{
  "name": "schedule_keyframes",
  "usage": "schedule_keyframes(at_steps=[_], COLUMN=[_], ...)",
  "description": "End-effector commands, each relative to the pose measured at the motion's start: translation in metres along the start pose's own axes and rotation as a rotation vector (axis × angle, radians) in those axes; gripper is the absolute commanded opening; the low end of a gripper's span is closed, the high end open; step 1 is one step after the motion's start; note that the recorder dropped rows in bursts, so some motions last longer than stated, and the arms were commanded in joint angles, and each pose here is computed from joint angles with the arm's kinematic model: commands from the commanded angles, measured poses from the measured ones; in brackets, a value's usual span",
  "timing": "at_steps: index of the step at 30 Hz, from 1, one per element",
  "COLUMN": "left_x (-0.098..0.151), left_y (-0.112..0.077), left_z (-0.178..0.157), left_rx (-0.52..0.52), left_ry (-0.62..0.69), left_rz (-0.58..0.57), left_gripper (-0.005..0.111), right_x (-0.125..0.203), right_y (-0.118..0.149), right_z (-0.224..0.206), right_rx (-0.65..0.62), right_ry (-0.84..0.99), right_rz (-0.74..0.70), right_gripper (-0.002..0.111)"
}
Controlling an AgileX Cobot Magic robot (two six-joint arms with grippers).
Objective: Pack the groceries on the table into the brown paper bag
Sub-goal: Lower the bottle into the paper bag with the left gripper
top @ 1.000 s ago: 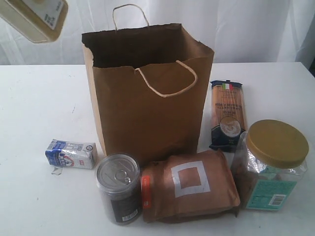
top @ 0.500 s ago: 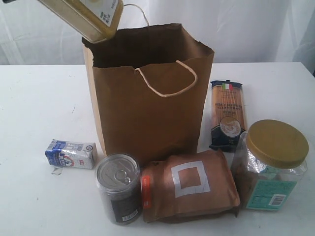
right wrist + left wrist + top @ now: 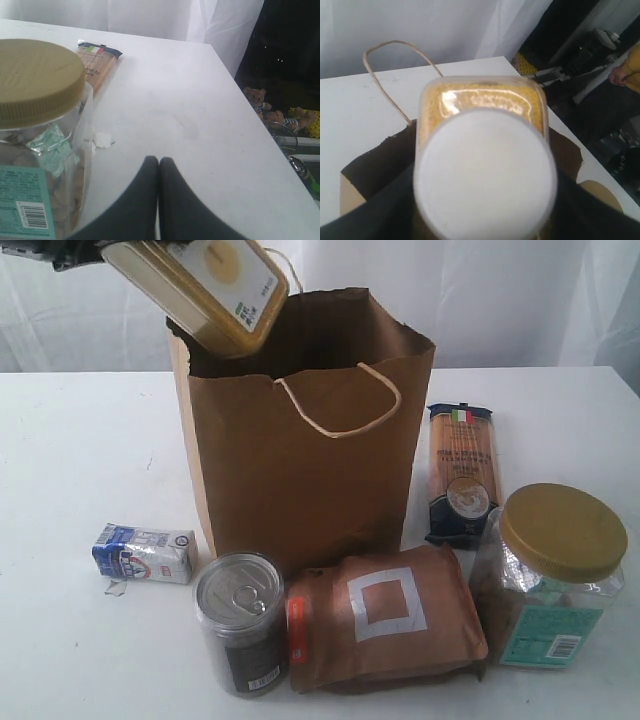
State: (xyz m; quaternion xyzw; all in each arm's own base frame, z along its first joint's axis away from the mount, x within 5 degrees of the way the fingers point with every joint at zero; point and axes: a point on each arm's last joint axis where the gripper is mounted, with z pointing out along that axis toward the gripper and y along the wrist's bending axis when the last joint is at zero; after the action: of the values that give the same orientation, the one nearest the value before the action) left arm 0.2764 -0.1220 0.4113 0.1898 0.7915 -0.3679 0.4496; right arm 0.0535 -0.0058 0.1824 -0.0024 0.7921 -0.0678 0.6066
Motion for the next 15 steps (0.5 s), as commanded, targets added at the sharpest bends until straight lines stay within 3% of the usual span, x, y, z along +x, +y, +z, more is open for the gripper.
schedule_keyframes(at_steps=[1, 15], left_x=[-0.0085, -0.0031], left_y=[-0.0092, -0.0088], left_z=[-0.0028, 0.0017], left_rx=[0.076, 0.114], left_ry=[-0.053, -0.012], left_rz=[0.028, 0.242], left_gripper=[0.0, 0.0], right_x=[-0.0004, -0.0004], right_y=[-0.0001, -0.0001], right_z=[-0.0002, -0.0002], right_rx=[0.001, 0.001], right_ry=[-0.009, -0.009], right_rz=[-0.002, -0.002], right_gripper=[0.0, 0.0])
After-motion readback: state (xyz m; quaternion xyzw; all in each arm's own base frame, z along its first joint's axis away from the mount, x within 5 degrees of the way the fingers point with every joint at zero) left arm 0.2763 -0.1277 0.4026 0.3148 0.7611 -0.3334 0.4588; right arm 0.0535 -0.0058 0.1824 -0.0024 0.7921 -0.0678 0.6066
